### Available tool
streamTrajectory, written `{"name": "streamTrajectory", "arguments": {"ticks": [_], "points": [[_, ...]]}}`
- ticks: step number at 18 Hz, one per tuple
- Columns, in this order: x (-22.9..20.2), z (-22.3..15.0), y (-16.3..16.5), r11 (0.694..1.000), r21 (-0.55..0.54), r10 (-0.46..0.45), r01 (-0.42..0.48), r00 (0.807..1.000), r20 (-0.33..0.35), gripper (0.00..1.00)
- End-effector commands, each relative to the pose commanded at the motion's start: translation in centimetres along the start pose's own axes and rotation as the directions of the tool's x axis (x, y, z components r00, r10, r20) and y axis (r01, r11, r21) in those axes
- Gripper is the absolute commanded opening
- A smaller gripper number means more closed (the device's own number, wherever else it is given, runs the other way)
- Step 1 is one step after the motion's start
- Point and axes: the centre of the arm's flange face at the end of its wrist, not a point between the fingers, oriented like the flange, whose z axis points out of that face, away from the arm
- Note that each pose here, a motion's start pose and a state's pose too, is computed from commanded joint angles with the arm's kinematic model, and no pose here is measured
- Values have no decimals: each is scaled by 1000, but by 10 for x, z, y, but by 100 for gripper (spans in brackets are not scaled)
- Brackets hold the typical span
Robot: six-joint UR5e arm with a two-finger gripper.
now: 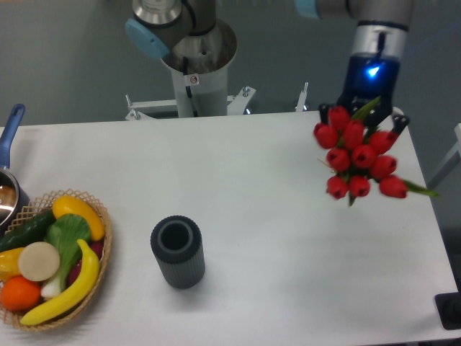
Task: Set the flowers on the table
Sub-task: 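Carry the red tulip bunch in the gripper toward the table center, then lower the held tulips toward the table beside the black vase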
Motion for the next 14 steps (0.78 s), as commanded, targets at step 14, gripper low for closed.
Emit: {"name": "streamTrajectory", "arguments": {"ticks": [14], "points": [[62,130,0,855,-488,189,-175,982,-20,44]]}}
